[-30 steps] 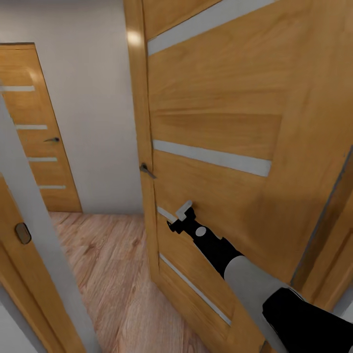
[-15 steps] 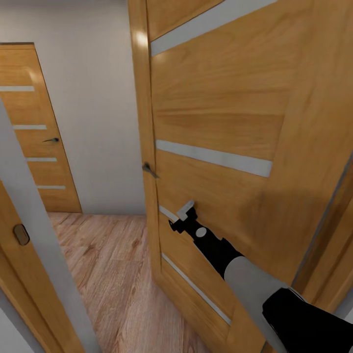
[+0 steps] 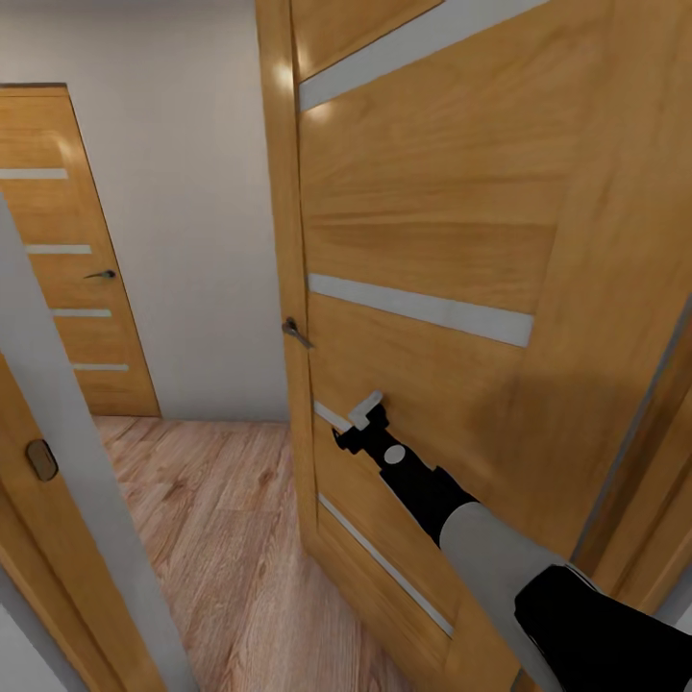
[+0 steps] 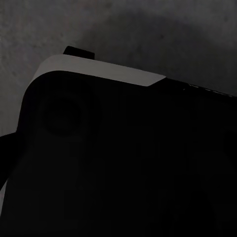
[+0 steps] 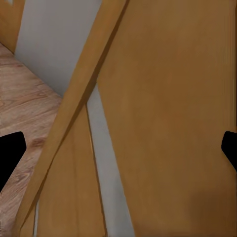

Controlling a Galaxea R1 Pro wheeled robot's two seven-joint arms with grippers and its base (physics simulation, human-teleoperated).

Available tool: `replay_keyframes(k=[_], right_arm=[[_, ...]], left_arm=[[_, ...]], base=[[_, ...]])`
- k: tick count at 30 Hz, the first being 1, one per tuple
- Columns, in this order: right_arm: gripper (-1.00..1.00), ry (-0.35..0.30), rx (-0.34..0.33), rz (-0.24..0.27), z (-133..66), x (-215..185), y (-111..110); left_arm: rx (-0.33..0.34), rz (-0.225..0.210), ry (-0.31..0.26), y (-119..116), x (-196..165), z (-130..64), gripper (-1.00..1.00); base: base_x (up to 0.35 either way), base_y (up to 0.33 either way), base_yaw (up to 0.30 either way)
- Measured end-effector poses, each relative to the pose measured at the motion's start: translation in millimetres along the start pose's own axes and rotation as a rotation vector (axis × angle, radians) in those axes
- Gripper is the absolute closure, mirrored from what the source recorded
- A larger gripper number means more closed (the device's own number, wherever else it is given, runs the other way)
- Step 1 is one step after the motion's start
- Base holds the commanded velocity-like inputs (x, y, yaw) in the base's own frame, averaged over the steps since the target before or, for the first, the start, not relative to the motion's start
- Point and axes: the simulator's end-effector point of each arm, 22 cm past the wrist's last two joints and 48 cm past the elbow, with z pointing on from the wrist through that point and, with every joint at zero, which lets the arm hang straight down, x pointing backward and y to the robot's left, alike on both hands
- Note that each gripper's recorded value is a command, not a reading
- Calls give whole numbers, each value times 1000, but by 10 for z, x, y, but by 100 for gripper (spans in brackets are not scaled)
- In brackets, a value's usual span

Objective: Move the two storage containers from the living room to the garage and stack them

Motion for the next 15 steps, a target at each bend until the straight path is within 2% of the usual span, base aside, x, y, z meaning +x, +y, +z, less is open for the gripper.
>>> replay_keyframes(k=[7, 14, 15], right_arm=[[-100, -4, 0, 44, 0, -14, 1], [-100, -5, -5, 48, -3, -8, 22], [-100, -3, 5, 60, -4, 0, 6]], left_arm=[[0, -1, 0, 1, -1, 0, -100], [-1, -4, 0, 3, -2, 0, -100], [-1, -4, -1, 2, -2, 0, -100]], base=[[0, 0, 0], [0, 0, 0], [0, 0, 0]])
